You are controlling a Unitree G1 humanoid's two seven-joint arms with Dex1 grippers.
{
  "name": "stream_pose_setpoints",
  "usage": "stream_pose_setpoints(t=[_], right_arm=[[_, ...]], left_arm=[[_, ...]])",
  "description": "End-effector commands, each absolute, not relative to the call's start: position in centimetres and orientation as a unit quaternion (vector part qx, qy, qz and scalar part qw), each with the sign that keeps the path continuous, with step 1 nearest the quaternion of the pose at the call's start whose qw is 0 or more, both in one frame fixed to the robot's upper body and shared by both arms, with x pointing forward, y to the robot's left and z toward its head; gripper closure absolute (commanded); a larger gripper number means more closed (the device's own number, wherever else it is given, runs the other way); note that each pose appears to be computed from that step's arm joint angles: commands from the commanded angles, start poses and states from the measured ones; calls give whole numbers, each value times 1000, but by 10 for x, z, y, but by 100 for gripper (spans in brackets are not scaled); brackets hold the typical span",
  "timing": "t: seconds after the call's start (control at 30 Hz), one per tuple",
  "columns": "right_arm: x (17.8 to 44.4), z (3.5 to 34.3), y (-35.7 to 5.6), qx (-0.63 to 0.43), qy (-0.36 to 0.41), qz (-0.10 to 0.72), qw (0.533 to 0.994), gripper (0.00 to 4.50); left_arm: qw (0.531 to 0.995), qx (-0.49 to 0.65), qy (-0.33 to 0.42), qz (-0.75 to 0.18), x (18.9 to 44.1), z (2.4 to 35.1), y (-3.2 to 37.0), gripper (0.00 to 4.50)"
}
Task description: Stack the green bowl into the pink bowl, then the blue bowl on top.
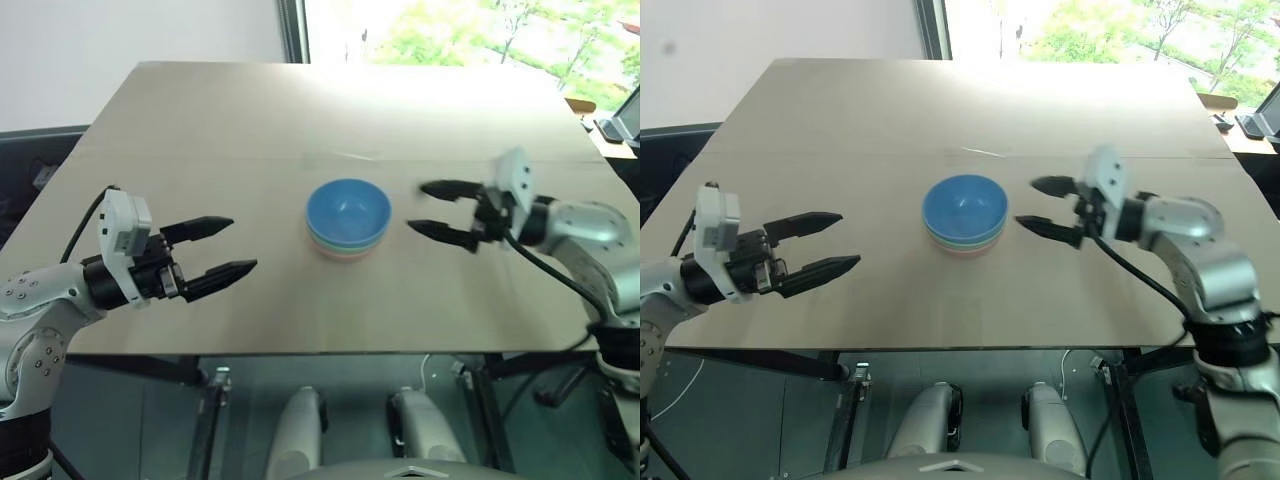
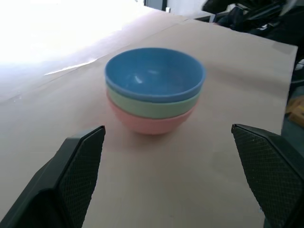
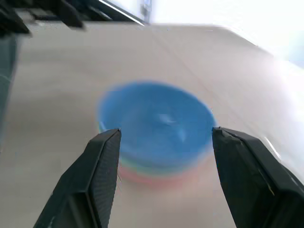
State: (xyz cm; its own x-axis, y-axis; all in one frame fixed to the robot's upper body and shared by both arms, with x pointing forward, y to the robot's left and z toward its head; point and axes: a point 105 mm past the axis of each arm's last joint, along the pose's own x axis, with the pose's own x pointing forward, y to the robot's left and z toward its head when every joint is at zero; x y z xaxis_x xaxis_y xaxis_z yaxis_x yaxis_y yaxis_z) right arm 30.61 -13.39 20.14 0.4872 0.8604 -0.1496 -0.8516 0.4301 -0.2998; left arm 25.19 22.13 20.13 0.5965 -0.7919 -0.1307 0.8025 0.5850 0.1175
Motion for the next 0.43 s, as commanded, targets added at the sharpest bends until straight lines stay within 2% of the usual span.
stream_pose_setpoints(t=[0.03,0.1,0.13,0.43], right_arm=[[301,210,-164,-172,-24,465,868,103],[296,200,-179,-180,-4,454,873,56],[294,198,-185,-181,3,448,875,4],[280,204,-208,-198,2,408,891,1]], left_arm=[[890,96,24,-445,252,209,215,0],[890,99,24,-444,255,209,216,0],[890,103,26,-444,256,208,215,0],[884,110,40,-453,260,202,213,0]])
